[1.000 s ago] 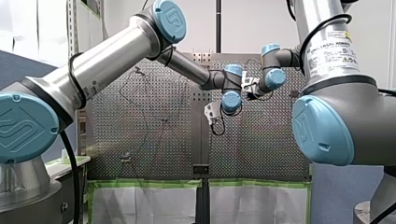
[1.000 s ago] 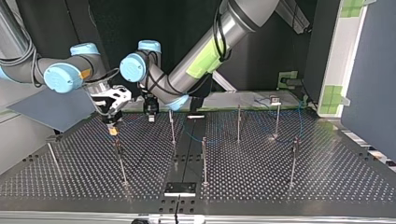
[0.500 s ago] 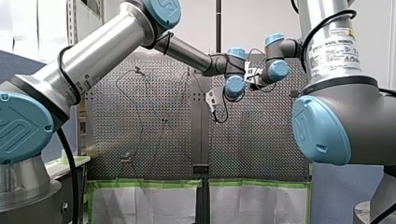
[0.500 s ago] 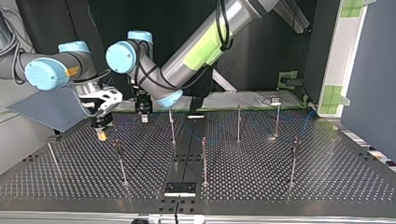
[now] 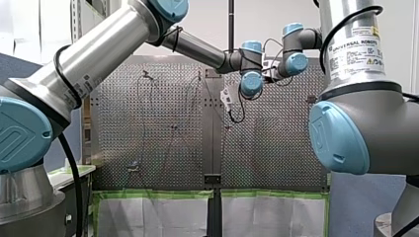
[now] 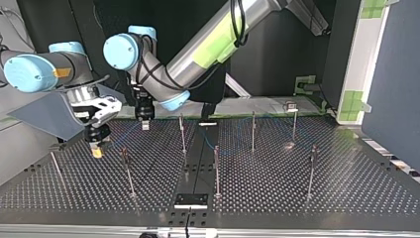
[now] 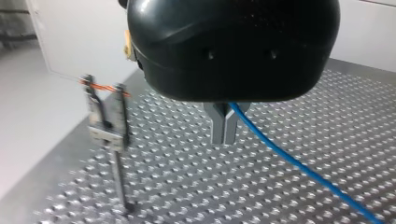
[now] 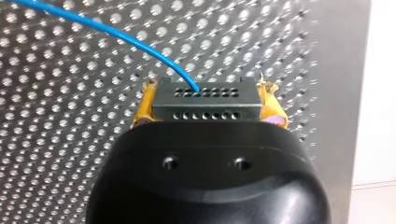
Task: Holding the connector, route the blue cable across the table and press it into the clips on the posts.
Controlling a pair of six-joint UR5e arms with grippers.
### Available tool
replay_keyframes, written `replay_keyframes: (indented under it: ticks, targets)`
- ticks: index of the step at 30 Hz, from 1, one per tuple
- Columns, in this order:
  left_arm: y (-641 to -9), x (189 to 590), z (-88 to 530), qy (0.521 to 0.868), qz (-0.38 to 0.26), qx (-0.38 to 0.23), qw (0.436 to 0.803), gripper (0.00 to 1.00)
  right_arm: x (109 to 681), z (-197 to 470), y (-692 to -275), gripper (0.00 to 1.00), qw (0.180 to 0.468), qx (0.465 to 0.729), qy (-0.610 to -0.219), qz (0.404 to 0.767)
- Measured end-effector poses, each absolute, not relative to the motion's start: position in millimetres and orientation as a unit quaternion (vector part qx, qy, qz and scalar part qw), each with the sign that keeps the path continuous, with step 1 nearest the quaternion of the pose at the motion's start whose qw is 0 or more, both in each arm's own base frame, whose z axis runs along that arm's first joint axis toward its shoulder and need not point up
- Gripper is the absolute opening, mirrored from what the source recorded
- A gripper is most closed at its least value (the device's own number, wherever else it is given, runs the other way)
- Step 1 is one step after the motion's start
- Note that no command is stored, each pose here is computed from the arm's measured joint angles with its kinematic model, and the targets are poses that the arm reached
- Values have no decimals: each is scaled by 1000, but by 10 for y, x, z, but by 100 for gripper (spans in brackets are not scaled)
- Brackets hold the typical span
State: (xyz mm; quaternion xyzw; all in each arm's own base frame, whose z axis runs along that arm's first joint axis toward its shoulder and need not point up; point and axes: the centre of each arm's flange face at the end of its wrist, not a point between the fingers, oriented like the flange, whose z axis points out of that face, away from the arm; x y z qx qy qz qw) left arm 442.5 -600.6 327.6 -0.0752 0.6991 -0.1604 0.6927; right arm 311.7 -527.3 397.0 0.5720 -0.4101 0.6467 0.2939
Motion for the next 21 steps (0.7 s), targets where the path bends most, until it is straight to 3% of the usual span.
replay_keyframes:
  ticks: [8,21]
  targets:
    - [-5987,4516,3446,682,-174,-70,707,2,3153,4102,-5242,0,287,576,-389,659]
    - [-5799,5037,3594,643,-206,-68,735,2,3185,4260,-5272,0,284,574,-374,671]
